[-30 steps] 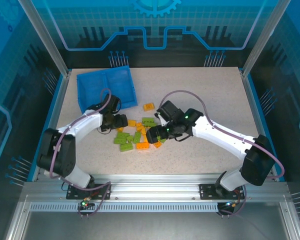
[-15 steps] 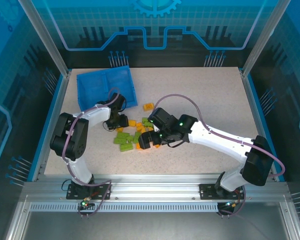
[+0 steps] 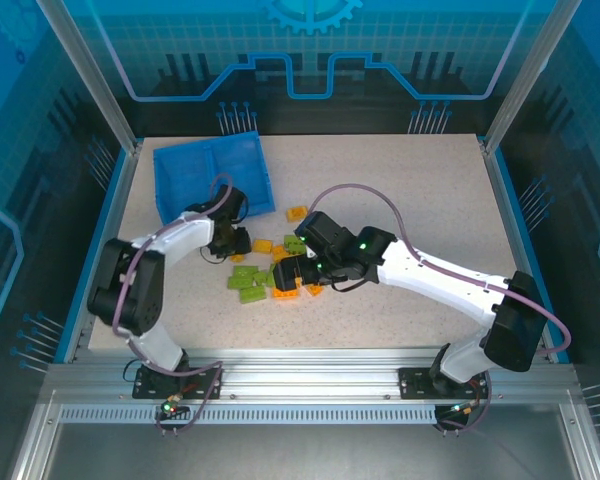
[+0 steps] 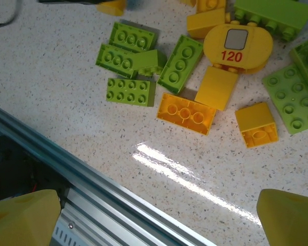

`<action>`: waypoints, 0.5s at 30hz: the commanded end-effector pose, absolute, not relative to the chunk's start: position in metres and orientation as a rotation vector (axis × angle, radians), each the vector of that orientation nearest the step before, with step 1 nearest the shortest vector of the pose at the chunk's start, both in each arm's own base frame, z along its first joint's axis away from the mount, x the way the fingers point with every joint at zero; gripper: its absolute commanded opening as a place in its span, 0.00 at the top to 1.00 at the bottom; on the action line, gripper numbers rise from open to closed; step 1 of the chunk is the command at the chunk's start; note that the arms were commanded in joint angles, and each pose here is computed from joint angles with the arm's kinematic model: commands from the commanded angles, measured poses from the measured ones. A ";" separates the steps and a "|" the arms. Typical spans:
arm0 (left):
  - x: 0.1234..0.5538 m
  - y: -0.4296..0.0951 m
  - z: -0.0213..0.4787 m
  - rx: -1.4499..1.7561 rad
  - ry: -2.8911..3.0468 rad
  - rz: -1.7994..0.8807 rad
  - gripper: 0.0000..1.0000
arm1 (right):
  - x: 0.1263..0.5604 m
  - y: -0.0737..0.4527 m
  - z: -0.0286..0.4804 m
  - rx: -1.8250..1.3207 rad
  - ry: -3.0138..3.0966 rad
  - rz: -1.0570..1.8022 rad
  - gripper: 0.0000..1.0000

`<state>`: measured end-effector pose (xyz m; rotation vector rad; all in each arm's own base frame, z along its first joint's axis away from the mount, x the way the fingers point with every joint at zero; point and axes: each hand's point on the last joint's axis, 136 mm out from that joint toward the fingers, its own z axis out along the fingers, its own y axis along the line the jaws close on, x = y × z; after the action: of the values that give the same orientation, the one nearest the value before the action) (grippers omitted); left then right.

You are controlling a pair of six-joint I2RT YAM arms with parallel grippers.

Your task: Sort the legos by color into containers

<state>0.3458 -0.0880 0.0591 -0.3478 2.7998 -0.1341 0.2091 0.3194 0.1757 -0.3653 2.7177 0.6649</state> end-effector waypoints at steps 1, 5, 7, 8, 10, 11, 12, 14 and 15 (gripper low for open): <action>0.355 -0.077 0.127 -0.350 2.630 -0.105 0.70 | 0.214 0.315 0.205 -0.317 2.637 0.682 0.00; 0.381 -0.040 0.180 -0.418 2.472 0.017 0.70 | 0.216 0.309 0.215 -0.298 2.602 0.675 0.00; 0.398 -0.014 0.194 -0.500 2.413 0.071 0.71 | 0.217 0.307 0.217 -0.293 2.594 0.672 0.00; 0.408 0.000 0.198 -0.545 2.382 0.105 0.71 | 0.217 0.306 0.218 -0.294 2.591 0.671 0.00; 0.426 0.023 0.199 -0.604 2.342 0.172 0.72 | 0.216 0.303 0.217 -0.288 2.593 0.665 0.00; 0.437 0.034 0.197 -0.633 2.332 0.204 0.72 | 0.214 0.301 0.218 -0.286 2.594 0.667 0.00; 0.446 0.045 0.194 -0.662 2.326 0.237 0.72 | 0.213 0.300 0.218 -0.285 2.594 0.668 0.00; 0.463 0.062 0.183 -0.722 2.334 0.260 0.73 | 0.210 0.295 0.218 -0.273 2.592 0.668 0.00; 0.471 0.068 0.176 -0.747 2.345 0.255 0.73 | 0.209 0.292 0.219 -0.262 2.586 0.670 0.00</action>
<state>0.4594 0.0434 0.1960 -0.6992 2.3123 0.1526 0.2144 0.3034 0.2117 -0.3002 2.6010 0.6743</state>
